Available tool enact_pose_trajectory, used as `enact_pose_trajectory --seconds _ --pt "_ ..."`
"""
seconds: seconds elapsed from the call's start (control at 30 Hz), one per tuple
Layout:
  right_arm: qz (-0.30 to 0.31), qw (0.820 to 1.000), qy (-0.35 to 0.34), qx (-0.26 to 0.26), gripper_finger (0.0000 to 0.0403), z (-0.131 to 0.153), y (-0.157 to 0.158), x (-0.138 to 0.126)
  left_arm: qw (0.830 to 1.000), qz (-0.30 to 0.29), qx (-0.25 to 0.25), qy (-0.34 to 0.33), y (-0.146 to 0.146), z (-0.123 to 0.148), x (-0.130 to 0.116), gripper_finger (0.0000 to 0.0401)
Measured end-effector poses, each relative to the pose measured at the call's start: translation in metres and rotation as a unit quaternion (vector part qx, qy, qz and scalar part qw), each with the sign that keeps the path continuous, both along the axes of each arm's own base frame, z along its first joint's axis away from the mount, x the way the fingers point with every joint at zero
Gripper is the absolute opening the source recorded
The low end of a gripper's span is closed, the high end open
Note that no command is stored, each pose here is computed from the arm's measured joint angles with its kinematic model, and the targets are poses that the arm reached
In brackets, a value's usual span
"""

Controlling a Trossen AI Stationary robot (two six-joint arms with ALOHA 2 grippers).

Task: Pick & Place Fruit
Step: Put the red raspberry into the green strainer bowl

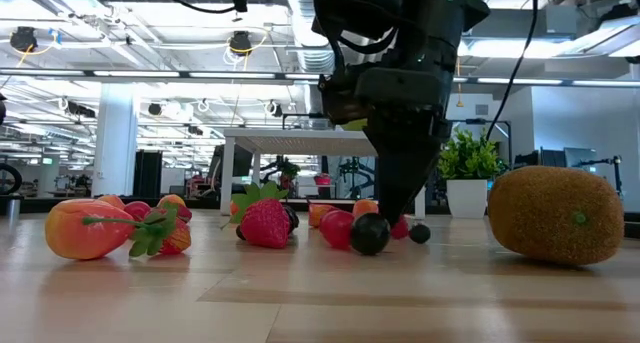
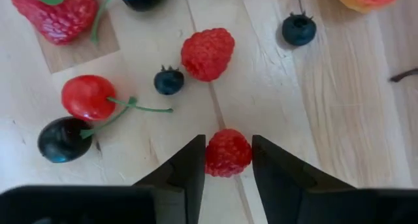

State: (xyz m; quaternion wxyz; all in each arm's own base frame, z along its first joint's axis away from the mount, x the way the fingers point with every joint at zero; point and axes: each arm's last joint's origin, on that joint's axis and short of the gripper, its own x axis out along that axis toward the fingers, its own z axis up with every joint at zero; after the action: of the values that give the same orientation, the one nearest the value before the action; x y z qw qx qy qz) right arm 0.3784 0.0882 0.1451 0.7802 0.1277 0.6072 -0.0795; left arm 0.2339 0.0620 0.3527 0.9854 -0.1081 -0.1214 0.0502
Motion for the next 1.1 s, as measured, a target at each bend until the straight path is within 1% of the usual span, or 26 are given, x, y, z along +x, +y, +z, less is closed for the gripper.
enact_pose_trajectory --seconds 0.2,0.37,0.6,0.7,0.83,0.97,1.1 --pt "0.000 1.000 0.001 0.000 0.0112 0.000 0.000 0.000 1.000 0.000 0.000 0.000 0.000 0.000 0.000 0.0159" --pt "0.011 1.000 0.003 0.006 0.0101 0.003 0.000 -0.001 1.000 0.000 0.000 -0.001 0.000 0.000 0.000 0.0159" --pt "0.020 0.999 -0.033 0.019 0.0088 0.028 -0.001 -0.003 1.000 0.000 0.000 -0.001 0.000 0.000 0.000 0.0159" --pt "0.029 0.998 -0.060 0.021 0.0088 0.045 -0.003 -0.005 1.000 0.000 0.000 -0.001 0.000 0.000 0.000 0.0159" --pt "0.035 0.994 -0.103 0.016 0.0087 0.073 -0.013 -0.010 1.000 0.000 0.000 -0.001 0.000 0.000 0.000 0.0159" --pt "0.029 0.987 -0.155 -0.010 0.0086 0.107 -0.033 -0.019 1.000 0.000 0.000 -0.001 0.000 0.000 0.000 0.0159" --pt "0.018 0.976 -0.212 -0.038 0.0086 0.139 -0.061 -0.030 1.000 0.000 0.000 -0.001 0.000 0.000 0.000 0.0159"
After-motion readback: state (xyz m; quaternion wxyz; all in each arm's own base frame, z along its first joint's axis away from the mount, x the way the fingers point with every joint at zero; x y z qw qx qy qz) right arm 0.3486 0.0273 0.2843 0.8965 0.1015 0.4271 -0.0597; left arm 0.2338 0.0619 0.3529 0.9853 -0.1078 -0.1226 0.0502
